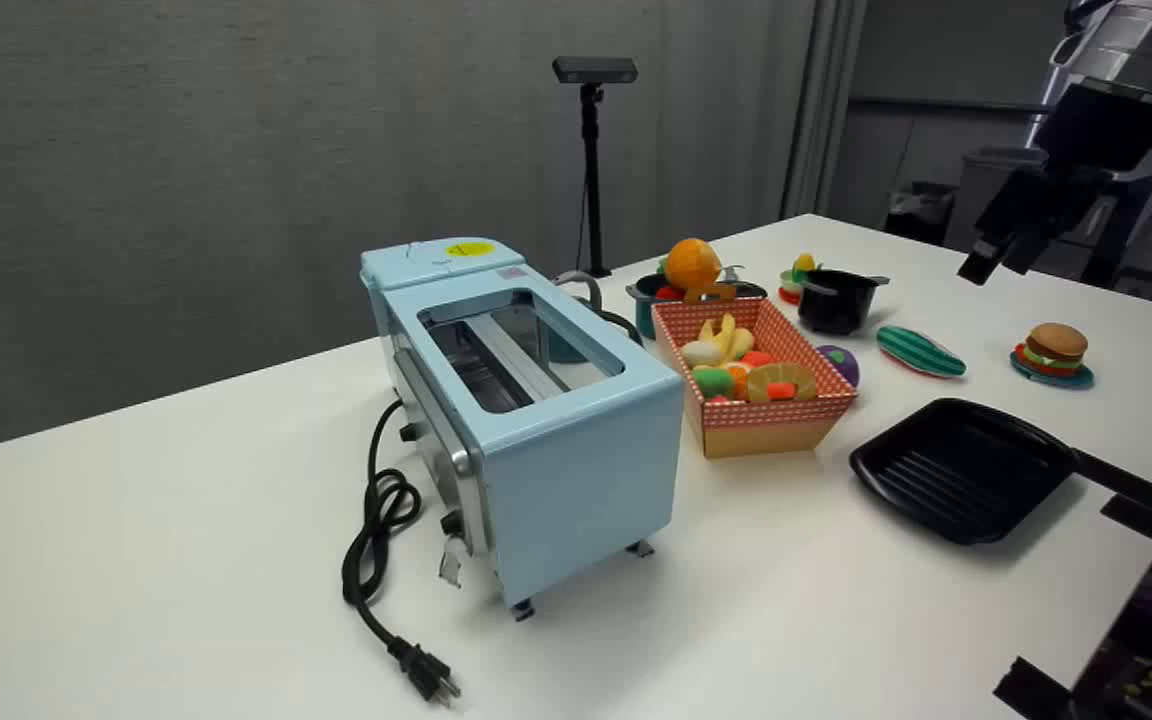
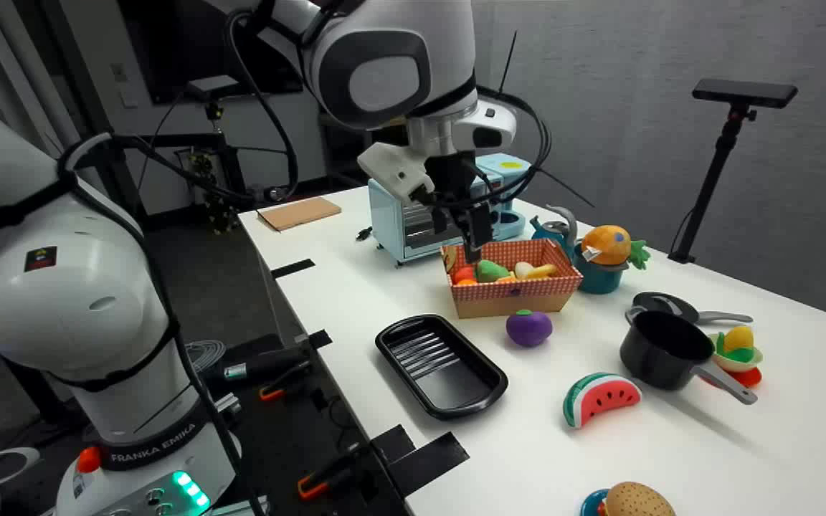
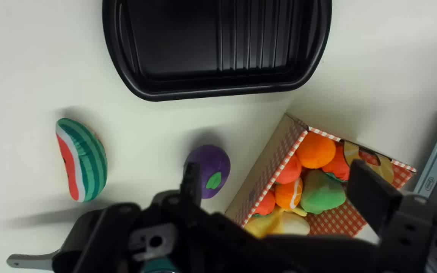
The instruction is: Put the pineapple plush toy in the box
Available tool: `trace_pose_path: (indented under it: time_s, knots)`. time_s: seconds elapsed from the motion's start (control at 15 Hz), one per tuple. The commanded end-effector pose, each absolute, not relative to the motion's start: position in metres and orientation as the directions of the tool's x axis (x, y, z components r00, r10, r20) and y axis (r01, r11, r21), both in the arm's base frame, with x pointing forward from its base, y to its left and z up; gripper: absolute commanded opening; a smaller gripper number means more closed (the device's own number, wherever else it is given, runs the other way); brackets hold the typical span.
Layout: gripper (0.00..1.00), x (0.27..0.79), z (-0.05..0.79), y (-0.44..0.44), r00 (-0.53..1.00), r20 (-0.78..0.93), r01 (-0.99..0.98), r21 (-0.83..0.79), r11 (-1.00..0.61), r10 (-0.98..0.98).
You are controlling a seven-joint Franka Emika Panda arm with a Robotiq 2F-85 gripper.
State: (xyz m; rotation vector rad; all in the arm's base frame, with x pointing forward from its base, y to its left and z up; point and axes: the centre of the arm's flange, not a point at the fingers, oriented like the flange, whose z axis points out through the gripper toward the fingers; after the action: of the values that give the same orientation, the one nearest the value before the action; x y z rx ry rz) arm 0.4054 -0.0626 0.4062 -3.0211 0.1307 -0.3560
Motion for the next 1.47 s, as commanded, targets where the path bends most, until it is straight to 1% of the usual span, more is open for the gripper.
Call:
trace_pose_path:
  time_s: [0.0,1.4]
  knots:
    - [1.0,0.4056,0.4053,-0.0626,0.969,0.226,-0.074,-0.106,-0.992,-0.096]
    - [1.0,0.406,0.4056,-0.0626,0.97,0.227,-0.068,-0.104,-0.992,-0.091]
